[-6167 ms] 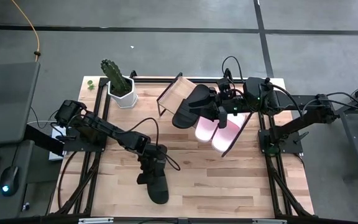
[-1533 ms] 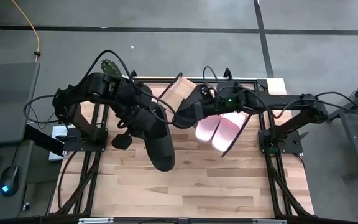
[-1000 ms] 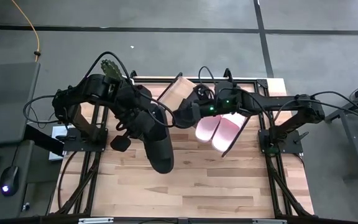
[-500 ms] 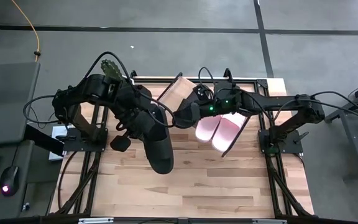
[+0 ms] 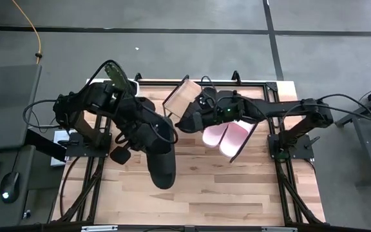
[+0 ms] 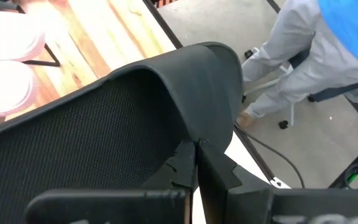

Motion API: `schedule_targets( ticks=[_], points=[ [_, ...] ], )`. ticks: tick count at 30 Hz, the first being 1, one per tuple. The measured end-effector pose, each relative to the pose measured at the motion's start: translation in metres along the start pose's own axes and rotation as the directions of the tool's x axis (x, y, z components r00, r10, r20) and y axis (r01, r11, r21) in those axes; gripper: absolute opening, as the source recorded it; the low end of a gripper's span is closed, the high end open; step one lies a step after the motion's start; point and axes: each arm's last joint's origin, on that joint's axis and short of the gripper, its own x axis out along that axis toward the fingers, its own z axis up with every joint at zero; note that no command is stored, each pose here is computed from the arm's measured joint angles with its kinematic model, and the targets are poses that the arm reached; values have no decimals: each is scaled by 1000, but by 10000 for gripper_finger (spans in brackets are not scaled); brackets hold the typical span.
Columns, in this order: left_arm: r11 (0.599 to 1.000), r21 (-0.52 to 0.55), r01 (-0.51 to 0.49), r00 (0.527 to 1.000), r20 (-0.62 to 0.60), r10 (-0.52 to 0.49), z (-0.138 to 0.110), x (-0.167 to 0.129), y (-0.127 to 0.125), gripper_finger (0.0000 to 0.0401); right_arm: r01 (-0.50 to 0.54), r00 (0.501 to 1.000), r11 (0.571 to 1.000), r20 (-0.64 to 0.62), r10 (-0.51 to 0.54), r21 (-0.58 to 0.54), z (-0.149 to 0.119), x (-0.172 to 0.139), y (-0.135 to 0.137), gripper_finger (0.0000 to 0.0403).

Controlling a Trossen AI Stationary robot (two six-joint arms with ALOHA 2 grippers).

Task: Pick and place slides into the shelf
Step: Put the black slipper on the shelf

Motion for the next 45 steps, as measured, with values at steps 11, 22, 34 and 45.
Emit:
schedule_targets(
  ticks=[11, 22, 34, 45],
  points=[
    [999, -32, 2, 1000, -16, -3, 2, 7, 4, 0, -68, 997, 998, 23, 67, 8, -3, 17, -1, 209],
    [998, -42, 47, 998, -49, -49, 8, 26, 12, 0, -82, 996, 997, 30, 82, 6, -3, 17, 1, 209],
    [998, -24, 62, 997, -47, -63, 8, 26, 12, 0, -56, 998, 998, 11, 56, 13, -4, 17, -2, 209],
    [998, -26, 62, 997, -47, -63, 8, 26, 12, 0, 22, 999, 1000, -40, -21, 21, -12, 17, -8, 209]
  ],
)
